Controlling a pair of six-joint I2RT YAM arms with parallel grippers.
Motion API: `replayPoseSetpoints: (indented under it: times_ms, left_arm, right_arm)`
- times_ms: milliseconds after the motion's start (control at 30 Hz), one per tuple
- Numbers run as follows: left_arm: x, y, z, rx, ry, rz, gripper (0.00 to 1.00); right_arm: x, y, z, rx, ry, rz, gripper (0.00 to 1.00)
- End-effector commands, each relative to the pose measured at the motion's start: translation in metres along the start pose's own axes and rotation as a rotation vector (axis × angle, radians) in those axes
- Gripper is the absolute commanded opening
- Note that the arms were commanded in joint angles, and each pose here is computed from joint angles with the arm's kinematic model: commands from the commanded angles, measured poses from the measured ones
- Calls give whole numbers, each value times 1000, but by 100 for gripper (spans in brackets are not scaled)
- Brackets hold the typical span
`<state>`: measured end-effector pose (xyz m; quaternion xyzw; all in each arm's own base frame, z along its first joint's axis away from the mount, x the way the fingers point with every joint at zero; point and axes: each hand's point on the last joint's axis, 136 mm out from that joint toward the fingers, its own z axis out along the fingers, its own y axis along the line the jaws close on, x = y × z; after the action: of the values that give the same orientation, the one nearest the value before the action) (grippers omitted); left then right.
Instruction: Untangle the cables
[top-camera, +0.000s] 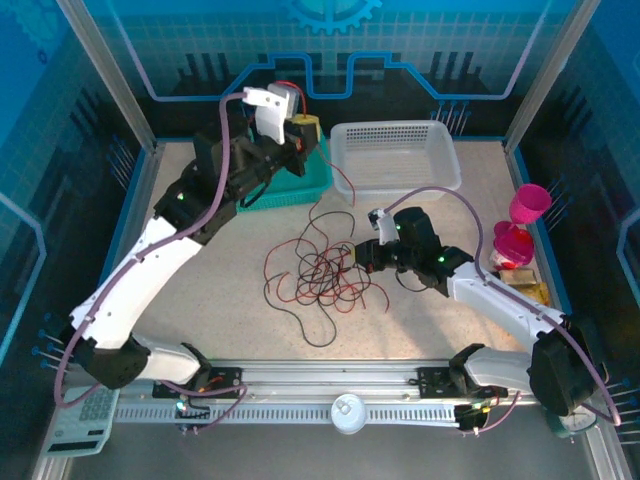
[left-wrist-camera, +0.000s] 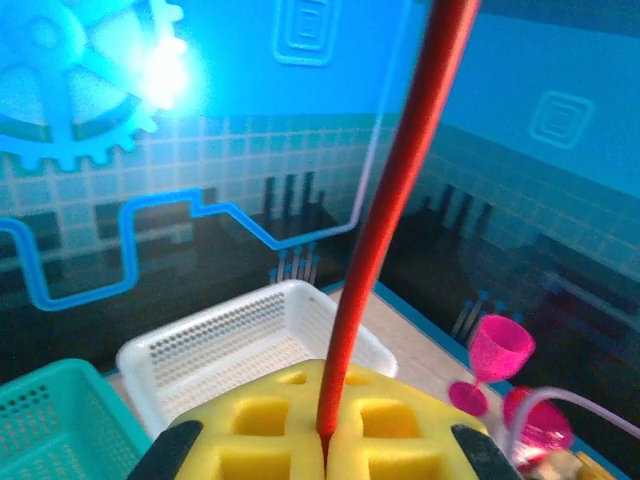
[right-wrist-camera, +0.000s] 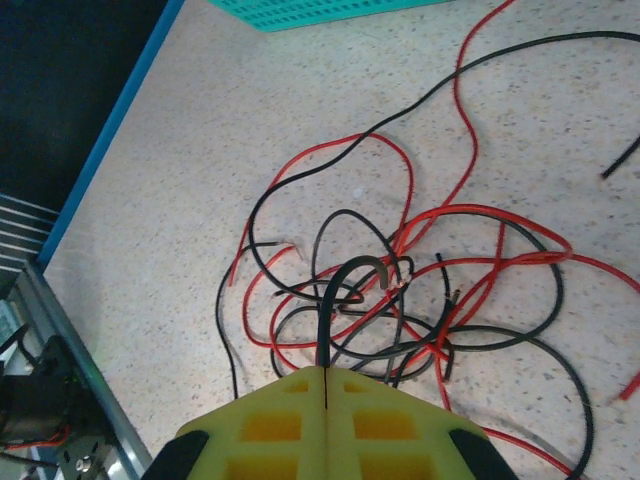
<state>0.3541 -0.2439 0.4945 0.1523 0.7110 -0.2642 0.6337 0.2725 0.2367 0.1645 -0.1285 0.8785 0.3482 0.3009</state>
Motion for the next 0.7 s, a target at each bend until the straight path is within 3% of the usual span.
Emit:
replayPoseSetpoints:
  times_ms: [0,300,533,667]
  left_arm:
    - [-1,39,11,-109,22,34,0]
    - [19,163,68,-404,83,92,0]
    - [71,250,122,-563,208,139,0]
    - [105,280,141,-587,263,98,0]
  right_arm:
    - [-3,-8,-6,43,-21,19,0]
    - [-9,-5,-8,39,-31,12,0]
    - [-13,1,-12,22,-43,11,0]
    - [-12,4,-12,8,-40,15,0]
